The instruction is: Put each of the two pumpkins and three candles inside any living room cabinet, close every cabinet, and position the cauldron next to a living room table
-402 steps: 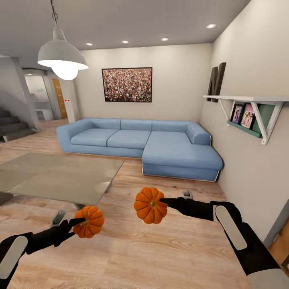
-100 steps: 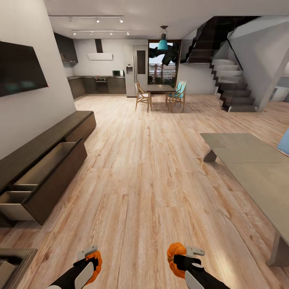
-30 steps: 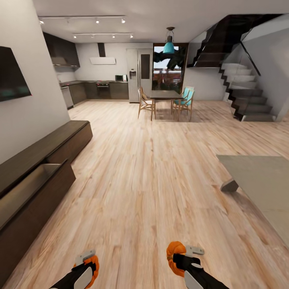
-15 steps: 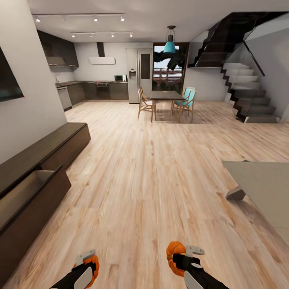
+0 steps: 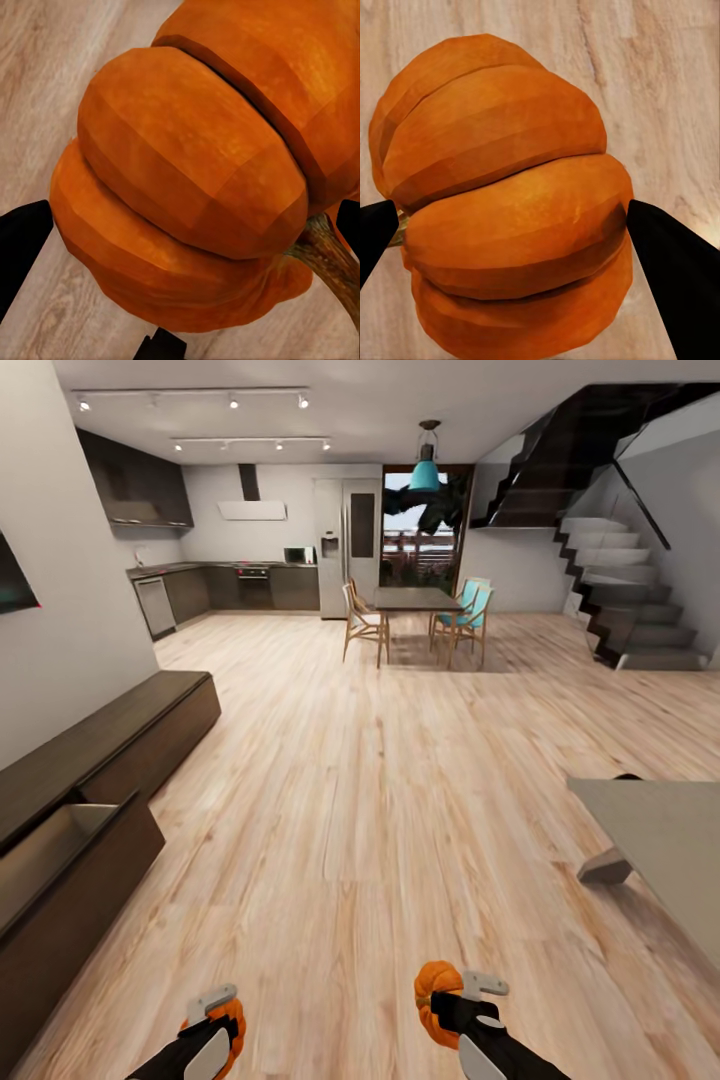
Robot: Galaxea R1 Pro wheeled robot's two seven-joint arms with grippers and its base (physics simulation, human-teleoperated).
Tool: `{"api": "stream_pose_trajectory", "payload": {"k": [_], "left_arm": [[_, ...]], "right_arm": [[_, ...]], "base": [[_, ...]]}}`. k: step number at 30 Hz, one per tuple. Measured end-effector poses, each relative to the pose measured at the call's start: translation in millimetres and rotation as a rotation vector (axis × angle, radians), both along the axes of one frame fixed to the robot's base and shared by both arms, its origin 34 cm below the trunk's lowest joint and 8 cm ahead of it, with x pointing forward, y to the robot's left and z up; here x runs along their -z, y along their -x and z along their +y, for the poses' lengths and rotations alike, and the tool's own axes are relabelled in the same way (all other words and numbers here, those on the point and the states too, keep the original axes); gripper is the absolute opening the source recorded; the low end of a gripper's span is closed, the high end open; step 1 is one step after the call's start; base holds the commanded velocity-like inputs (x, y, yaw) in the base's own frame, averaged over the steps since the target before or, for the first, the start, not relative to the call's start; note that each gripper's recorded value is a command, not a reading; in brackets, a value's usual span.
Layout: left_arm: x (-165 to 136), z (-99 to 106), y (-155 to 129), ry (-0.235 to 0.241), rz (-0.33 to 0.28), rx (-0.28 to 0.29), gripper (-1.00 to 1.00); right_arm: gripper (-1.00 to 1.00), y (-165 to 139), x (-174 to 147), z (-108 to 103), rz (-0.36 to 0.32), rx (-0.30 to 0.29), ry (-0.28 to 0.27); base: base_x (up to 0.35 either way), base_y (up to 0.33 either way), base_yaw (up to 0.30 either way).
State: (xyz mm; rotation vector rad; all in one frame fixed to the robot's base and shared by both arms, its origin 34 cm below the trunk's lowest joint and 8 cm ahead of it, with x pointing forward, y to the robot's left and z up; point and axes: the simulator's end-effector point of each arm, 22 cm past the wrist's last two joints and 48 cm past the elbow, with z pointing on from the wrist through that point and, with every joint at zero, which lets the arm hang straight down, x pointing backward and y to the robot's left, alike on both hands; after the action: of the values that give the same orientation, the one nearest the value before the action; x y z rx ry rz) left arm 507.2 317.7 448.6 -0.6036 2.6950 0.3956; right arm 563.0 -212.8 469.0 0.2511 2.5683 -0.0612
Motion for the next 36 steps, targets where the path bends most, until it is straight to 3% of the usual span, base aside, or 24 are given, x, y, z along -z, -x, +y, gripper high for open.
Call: {"api": "stream_pose_trajectory", "payload": {"k": [9,36], "left_arm": [[0,0,0,0.000,-0.001,0.000,-1.00],[0,-7,-1,0.007,-0.001,0.006,-1.00]], "right_arm": [[-1.00,0,0,0,0.000,0.000,0.000],[-1.00,11,7,1,0.026,-0.005,0.013]], "base": [[0.324,-0.055,0.162],[0.272,-0.202,0.287]]}}
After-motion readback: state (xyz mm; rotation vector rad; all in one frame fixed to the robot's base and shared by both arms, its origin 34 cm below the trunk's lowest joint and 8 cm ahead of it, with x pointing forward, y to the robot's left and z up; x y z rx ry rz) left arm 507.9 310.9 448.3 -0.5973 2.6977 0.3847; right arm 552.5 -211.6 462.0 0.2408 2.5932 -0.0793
